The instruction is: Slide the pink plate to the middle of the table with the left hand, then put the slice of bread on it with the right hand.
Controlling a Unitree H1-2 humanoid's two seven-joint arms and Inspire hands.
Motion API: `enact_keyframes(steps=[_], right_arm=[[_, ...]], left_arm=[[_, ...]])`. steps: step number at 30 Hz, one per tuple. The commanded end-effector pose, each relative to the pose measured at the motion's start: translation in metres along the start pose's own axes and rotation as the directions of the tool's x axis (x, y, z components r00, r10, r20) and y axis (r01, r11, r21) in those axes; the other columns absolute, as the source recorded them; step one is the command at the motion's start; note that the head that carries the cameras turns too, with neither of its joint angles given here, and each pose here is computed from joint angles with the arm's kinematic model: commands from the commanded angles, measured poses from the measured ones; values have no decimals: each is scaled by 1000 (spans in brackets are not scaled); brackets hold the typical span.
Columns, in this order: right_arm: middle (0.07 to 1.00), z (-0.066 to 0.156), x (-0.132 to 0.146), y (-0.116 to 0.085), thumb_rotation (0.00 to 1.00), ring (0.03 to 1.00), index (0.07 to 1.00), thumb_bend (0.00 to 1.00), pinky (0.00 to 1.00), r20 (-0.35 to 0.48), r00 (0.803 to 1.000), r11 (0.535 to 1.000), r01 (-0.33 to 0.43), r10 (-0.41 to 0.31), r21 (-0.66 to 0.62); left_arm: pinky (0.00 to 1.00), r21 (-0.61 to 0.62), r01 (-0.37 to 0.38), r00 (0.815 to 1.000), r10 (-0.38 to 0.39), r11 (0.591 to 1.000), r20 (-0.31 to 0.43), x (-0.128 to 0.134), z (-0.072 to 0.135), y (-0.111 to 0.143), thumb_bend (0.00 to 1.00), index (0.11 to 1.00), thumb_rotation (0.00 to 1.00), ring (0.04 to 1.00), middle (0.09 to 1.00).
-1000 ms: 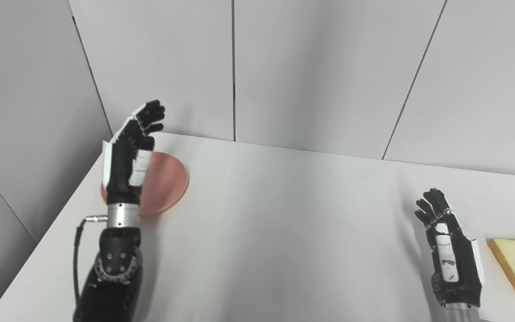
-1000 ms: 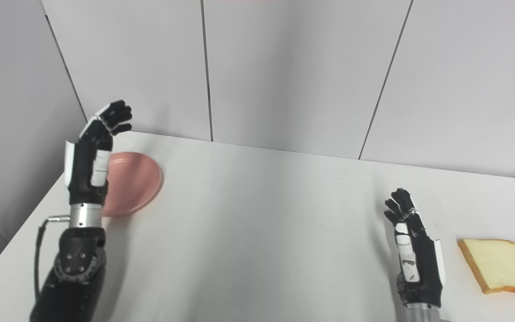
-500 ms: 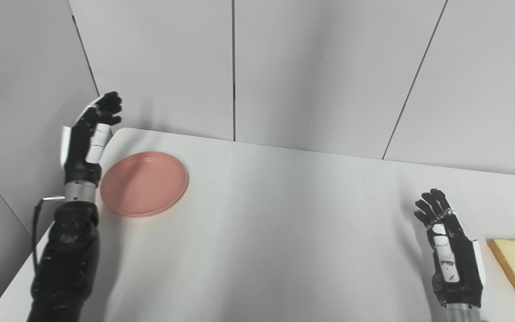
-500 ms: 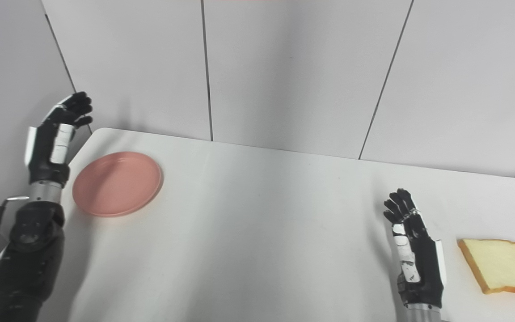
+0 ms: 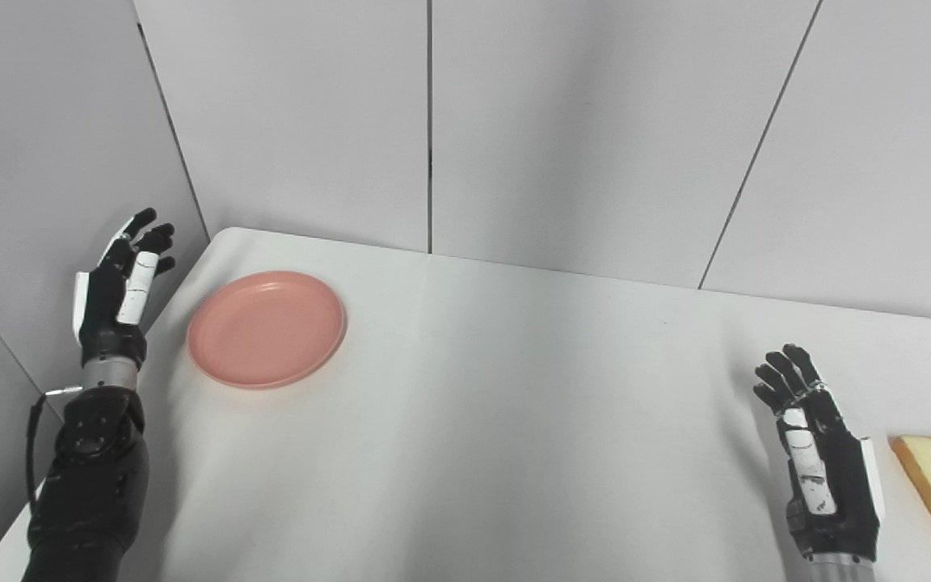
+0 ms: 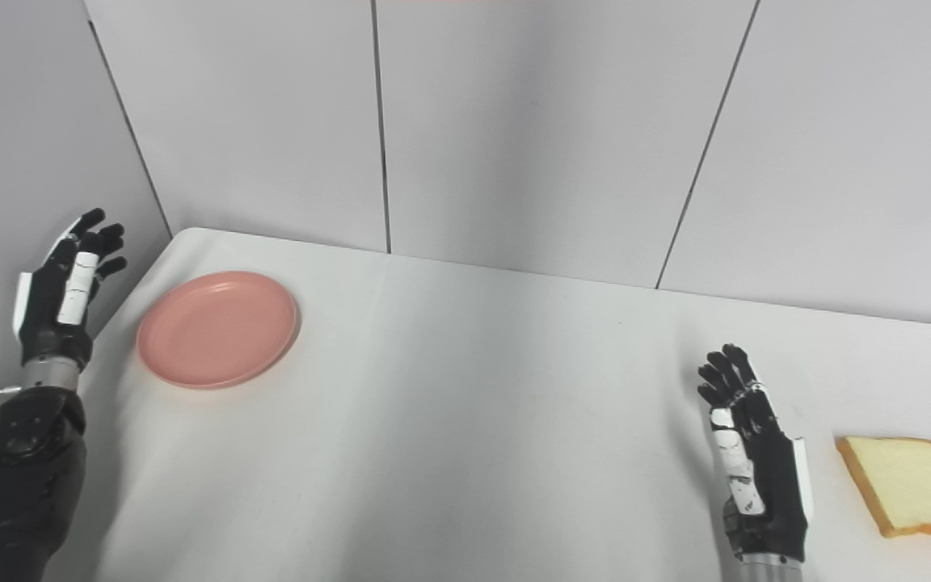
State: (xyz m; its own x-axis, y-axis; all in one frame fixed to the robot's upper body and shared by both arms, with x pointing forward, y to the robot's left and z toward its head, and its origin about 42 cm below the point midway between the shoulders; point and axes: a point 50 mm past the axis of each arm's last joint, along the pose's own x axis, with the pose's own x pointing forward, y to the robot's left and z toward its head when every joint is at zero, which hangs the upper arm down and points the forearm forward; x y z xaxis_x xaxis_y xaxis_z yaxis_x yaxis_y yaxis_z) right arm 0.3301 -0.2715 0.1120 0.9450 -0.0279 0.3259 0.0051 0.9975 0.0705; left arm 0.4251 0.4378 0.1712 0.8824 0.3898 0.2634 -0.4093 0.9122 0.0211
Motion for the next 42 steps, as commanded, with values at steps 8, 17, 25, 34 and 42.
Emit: enact_keyframes(steps=[8,17,25,34,42], right_arm=[[863,-26,-41,7,712,845,883,503,855,-149,988,999,39,-33,38],[848,-24,-41,10,663,825,865,450,823,-156,987,998,50,-45,31],[845,-21,-41,13,637,816,869,425,821,-163,985,998,55,-50,23],[850,-21,-42,16,627,822,873,410,827,-160,986,999,49,-45,18],[848,-22,-41,19,617,816,862,401,828,-163,985,998,57,-52,25]], left_arm=[[751,-120,-54,999,54,991,1,25,14,5,902,813,770,817,790],[644,-85,-14,999,10,996,-43,20,-6,-5,989,788,778,768,777],[643,-84,47,996,-53,995,-74,18,-16,-22,965,786,765,749,743],[717,-64,138,981,-145,988,-127,13,-27,-41,939,819,757,801,791],[775,-50,235,963,-239,971,-121,8,-33,-57,915,862,780,833,801]])
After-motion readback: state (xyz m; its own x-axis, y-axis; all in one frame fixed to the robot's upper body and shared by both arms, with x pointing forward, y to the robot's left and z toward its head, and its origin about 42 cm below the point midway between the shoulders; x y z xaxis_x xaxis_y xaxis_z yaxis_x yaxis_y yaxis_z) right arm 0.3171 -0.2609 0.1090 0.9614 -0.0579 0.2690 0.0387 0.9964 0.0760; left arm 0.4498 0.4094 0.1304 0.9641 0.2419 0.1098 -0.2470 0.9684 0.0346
